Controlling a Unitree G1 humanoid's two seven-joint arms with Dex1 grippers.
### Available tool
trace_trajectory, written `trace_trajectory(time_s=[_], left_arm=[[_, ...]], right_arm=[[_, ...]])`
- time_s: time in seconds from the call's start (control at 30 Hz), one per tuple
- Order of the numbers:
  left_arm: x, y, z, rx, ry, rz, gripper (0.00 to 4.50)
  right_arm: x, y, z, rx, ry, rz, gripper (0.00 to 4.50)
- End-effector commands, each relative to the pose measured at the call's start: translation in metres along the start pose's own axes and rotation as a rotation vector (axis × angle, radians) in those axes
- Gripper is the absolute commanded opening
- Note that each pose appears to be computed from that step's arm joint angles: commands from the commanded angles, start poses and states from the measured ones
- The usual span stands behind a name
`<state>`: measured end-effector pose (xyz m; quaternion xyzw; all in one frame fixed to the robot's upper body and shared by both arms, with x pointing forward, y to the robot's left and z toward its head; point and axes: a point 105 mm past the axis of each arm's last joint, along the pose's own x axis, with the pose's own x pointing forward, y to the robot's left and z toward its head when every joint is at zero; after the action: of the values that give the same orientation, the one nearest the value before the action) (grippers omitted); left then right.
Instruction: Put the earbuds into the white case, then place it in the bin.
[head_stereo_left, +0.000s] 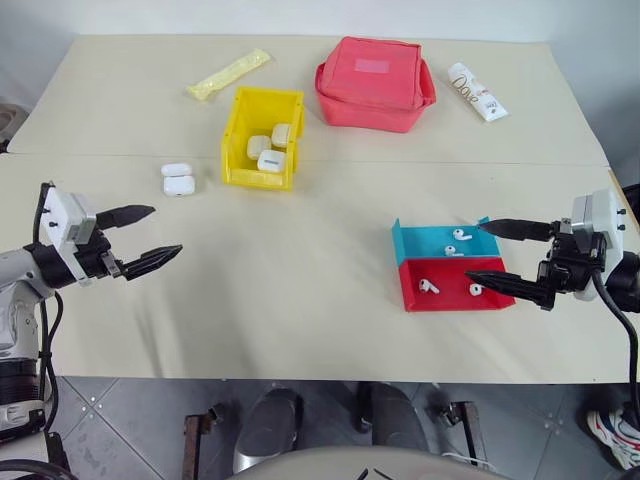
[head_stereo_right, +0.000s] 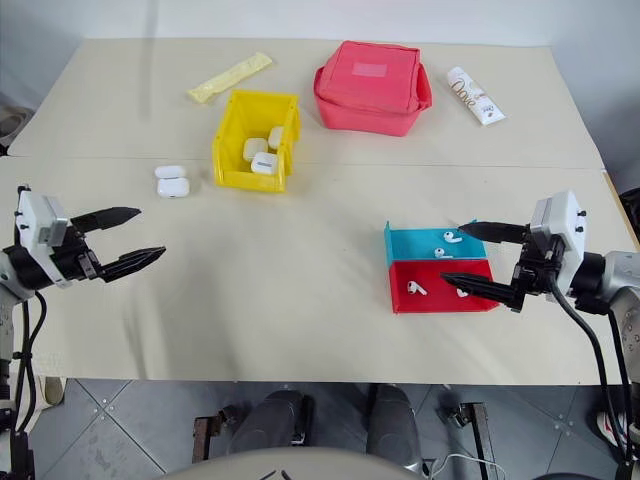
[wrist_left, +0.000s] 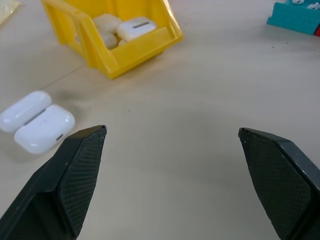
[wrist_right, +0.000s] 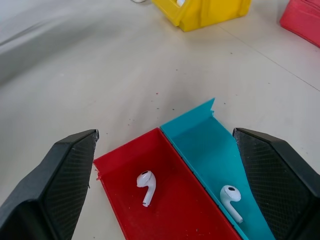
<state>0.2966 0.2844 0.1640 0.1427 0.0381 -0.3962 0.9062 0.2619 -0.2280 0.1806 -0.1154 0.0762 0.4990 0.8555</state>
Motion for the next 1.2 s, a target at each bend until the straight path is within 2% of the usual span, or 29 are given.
trace_trajectory(time_s=[0.03,0.3,0.5,0.73,1.0,1.2], left_arm=[[0.001,0.006,0.017,0.053,-0.051,0.030,4.49],[-0.008,0.012,0.015,0.032,0.009,0.101,4.49],[-0.059,0.003,-0.002,-0.034,0.140,0.175,4.49],[-0.091,-0.003,-0.012,-0.057,0.178,0.266,4.49],[-0.094,-0.005,-0.010,-0.024,0.192,0.320,4.49],[-0.055,0.019,0.010,-0.005,0.250,0.441,4.49]], right_arm=[[0.000,0.000,0.013,-0.043,-0.049,-0.001,4.50],[0.002,-0.003,0.012,-0.042,-0.051,0.006,4.50],[0.005,-0.012,0.015,-0.059,-0.059,0.022,4.50],[0.007,-0.014,0.015,-0.054,-0.058,0.066,4.50],[0.017,-0.020,0.023,-0.082,-0.070,0.101,4.50],[0.030,-0.017,0.041,-0.156,-0.108,0.129,4.50]])
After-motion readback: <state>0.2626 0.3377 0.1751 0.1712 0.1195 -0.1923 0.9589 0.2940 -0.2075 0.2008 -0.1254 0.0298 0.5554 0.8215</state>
